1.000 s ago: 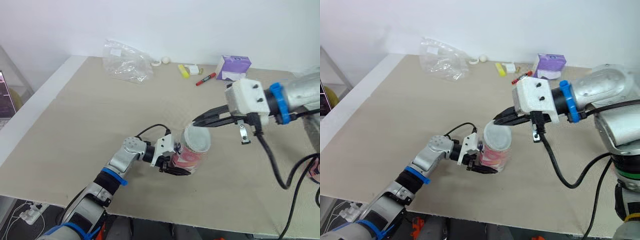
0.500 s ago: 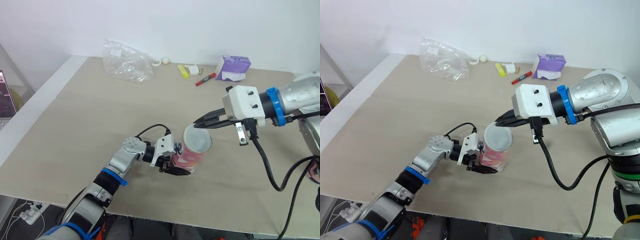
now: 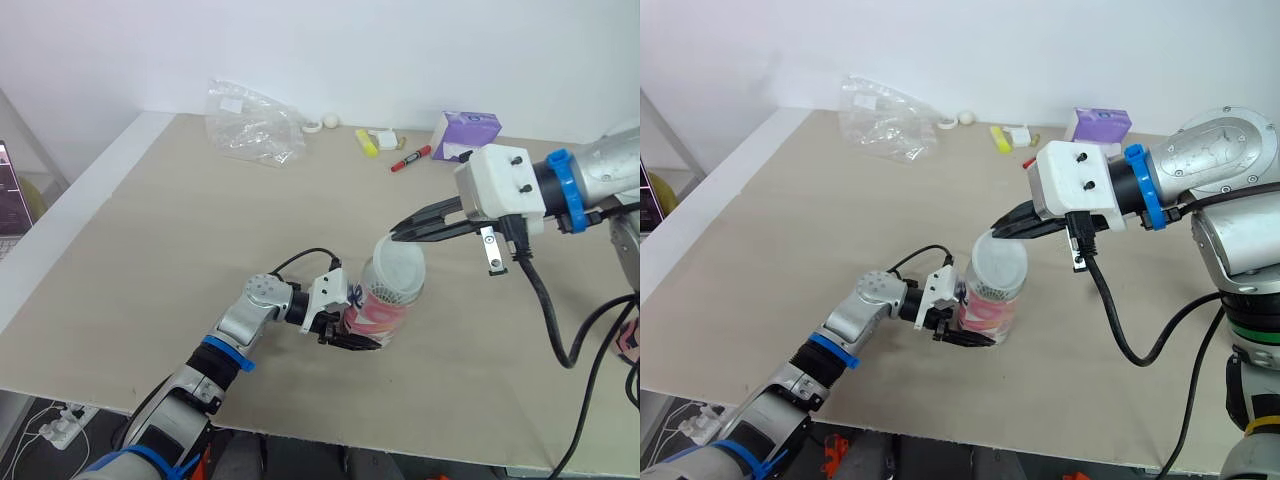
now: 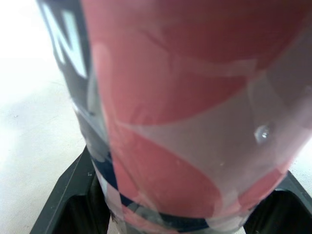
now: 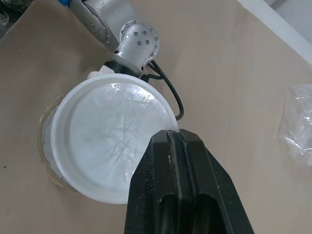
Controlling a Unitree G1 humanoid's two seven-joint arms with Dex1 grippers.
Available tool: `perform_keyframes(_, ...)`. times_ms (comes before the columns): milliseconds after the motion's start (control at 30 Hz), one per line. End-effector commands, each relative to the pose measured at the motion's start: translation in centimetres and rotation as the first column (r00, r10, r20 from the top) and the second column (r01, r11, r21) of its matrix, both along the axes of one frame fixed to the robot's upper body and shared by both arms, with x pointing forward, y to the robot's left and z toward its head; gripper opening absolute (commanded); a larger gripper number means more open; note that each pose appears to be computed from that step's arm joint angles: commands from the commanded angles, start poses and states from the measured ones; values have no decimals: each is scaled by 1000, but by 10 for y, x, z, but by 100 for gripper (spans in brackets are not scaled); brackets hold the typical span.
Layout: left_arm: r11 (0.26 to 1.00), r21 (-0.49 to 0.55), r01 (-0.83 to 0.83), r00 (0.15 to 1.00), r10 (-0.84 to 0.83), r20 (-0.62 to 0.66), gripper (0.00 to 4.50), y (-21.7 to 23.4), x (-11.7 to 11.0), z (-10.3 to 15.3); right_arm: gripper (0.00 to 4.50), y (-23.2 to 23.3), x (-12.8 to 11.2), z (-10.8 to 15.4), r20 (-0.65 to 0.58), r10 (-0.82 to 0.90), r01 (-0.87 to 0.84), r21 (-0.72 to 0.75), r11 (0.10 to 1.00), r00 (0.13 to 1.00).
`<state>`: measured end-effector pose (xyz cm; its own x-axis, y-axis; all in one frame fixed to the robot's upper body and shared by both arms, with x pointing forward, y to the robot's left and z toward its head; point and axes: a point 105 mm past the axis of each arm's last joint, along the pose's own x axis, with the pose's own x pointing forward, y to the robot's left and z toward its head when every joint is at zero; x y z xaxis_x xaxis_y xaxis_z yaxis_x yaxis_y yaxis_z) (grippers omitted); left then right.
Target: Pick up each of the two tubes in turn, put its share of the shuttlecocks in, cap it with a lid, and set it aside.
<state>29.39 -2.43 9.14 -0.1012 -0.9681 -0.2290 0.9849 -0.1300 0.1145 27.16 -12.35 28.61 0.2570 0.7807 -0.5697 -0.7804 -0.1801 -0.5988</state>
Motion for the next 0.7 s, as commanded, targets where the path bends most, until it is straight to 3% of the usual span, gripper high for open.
perform_keyframes(33,994,79,-75,997,77,-31,290,12,7,-21,6,0,-4,2,27,3,-3,-4,1000,1000)
perform_keyframes(700,994,74,-84,995,87,-40,290,11,6,-23,6,3,-3,-21,20,44,-42,-72,997,999)
